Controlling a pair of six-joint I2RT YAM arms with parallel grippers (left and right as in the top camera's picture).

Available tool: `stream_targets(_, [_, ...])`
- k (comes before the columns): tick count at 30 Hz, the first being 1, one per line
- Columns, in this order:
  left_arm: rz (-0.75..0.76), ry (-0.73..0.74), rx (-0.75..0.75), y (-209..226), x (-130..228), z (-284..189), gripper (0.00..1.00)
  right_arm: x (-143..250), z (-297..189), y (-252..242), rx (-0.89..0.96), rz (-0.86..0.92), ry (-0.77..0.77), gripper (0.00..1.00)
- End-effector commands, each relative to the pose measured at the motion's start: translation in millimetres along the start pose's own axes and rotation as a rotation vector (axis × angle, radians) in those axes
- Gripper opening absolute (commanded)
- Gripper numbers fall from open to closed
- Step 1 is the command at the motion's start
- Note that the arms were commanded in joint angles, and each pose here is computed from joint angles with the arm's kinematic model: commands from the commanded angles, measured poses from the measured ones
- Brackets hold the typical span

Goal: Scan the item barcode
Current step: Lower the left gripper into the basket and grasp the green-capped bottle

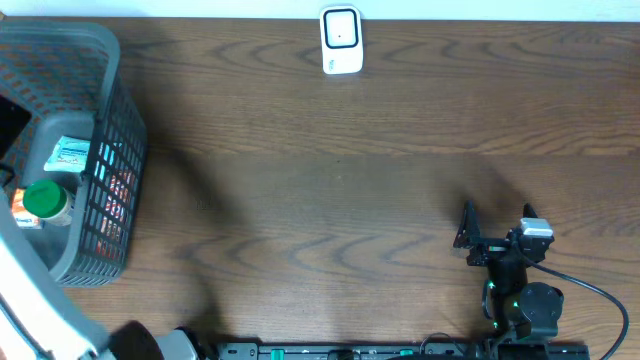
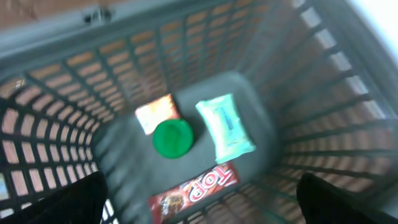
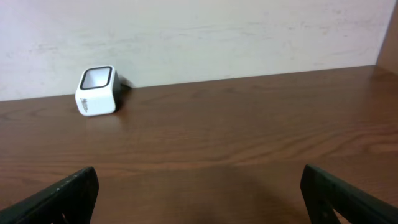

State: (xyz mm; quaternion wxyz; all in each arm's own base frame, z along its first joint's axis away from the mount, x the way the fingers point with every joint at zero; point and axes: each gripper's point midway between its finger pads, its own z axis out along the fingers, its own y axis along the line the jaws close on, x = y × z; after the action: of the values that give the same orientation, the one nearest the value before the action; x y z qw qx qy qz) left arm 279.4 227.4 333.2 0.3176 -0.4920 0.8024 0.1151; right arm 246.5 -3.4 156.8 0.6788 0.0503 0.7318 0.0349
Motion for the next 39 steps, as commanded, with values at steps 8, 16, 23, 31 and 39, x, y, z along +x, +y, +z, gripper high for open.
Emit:
stream_targets(8, [-0.055, 0.213, -0.122, 5, 35, 75, 0.98, 1, 0, 3, -0.012, -0.010, 0.003, 0.99])
stream_targets(16, [-0.062, 0.307, -0.225, 24, 49, 119, 0.98, 1, 0, 3, -0.012, -0.011, 0.003, 0.99])
stream_targets(23, [-0.114, 0.360, -0.282, 56, 67, 154, 0.98, 1, 0, 3, -0.012, -0.011, 0.003, 0.99])
stream_targets(31, [-0.111, 0.380, -0.205, 48, 81, 176, 0.98, 1, 0, 3, -0.012, -0.011, 0.003, 0.99])
stream_targets(39, [-0.122, 0.358, -0.199, 46, 77, 183, 0.98, 1, 0, 3, -0.012, -0.011, 0.003, 0.99])
